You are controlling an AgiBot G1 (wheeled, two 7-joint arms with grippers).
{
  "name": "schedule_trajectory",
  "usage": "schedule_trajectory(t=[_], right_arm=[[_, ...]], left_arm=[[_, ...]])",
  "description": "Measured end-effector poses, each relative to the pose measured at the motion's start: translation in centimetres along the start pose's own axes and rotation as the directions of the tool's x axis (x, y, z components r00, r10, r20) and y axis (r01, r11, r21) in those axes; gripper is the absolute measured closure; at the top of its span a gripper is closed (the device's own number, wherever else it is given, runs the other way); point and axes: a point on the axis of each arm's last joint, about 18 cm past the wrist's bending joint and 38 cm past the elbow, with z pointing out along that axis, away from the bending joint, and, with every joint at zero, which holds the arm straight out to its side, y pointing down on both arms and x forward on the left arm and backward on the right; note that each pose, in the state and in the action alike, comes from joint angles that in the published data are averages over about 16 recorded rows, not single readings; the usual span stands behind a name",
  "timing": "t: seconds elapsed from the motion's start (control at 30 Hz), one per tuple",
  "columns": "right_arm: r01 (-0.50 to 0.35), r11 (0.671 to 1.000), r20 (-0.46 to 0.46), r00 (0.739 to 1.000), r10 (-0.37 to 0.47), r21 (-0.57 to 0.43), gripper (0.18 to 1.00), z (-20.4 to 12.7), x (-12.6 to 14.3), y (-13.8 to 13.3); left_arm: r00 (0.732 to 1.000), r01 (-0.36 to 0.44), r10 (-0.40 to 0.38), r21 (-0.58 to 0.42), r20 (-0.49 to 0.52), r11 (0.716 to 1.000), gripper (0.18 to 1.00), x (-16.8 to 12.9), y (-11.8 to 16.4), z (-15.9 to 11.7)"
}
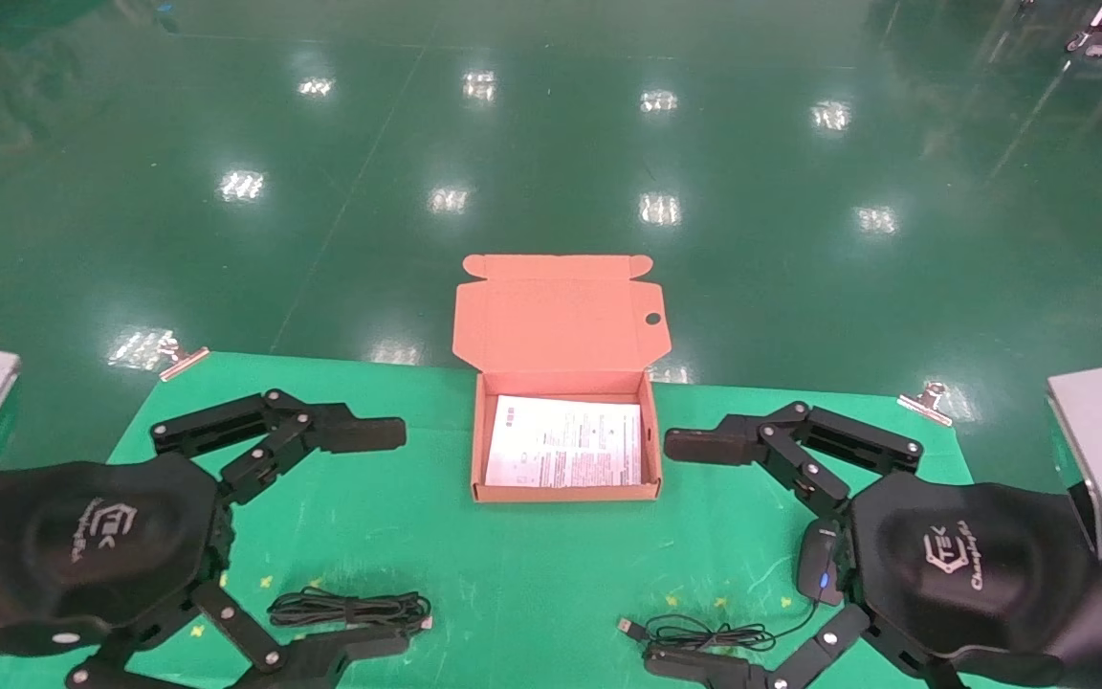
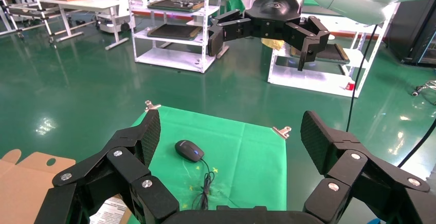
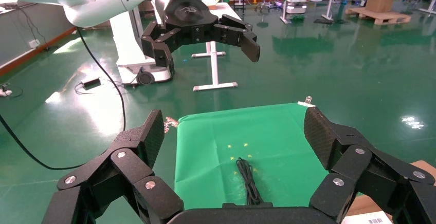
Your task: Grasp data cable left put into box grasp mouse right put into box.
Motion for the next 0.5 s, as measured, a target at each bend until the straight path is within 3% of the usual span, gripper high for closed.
schedule_trajectory(t=[0.5], right_arm=[[0.0,1.0,-0.001,1.0,0.0,0.0,0.178,0.0,0.02,0.01]], left_arm=[[1.0,0.001,-0.001,-0.001,0.0,1.0,0.184,0.01,0.03,0.0]])
